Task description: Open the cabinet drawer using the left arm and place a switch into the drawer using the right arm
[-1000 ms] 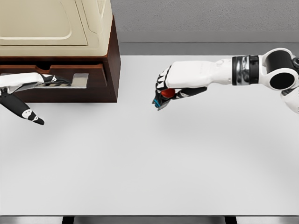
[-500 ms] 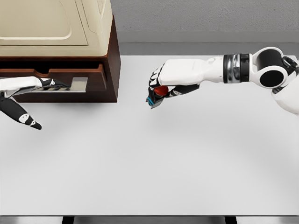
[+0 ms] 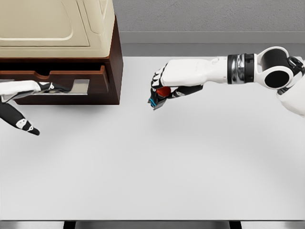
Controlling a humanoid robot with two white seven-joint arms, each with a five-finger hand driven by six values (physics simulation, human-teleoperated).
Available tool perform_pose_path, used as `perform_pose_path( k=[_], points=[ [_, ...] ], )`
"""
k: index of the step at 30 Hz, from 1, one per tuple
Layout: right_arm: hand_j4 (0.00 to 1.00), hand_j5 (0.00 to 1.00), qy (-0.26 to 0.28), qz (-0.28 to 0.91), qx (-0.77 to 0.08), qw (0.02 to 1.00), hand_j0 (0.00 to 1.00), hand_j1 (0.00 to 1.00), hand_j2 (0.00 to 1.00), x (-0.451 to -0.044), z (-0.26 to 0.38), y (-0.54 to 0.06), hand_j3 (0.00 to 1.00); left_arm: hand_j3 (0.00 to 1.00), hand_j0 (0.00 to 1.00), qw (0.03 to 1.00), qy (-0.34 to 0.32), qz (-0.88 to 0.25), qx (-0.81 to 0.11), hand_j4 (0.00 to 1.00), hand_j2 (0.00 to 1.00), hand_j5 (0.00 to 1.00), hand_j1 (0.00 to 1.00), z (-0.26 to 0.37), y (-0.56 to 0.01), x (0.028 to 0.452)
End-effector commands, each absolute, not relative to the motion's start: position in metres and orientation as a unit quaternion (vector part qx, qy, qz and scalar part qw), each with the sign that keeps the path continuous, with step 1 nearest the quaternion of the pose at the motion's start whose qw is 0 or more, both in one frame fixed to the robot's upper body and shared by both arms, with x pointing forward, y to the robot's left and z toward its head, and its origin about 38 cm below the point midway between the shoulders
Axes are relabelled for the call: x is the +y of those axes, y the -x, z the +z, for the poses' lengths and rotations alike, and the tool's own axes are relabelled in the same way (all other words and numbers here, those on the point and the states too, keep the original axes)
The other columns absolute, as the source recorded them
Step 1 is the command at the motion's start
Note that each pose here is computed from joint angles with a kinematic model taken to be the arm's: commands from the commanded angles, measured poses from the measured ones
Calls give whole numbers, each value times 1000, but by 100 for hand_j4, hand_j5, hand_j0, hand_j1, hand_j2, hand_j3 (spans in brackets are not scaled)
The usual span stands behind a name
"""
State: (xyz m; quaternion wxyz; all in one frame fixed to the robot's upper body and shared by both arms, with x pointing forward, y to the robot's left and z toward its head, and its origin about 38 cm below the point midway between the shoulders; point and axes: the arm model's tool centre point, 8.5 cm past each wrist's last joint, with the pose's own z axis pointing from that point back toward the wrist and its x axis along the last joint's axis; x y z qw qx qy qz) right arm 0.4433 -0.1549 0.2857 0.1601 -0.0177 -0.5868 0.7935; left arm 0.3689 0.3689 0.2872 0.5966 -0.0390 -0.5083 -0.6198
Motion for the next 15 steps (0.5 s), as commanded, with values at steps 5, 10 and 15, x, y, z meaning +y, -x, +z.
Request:
perform_pose_path(
  k=[5, 10, 15],
  points=[
    [47, 47, 14, 791, -590, 160, 47, 47, 47, -153, 286, -443, 47, 100, 100, 600, 34, -624, -499, 100, 100, 100, 100, 283, -367, 372],
    [47, 47, 14, 791, -590, 160, 47, 47, 47, -153, 286, -443, 47, 100, 100, 604, 29, -623, -496, 100, 100, 100, 100, 283, -365, 377],
    [47, 47, 15, 791, -590, 160, 47, 47, 47, -153, 287, -443, 47, 100, 100, 606, 26, -622, -494, 100, 100, 100, 100, 284, -364, 380]
  ],
)
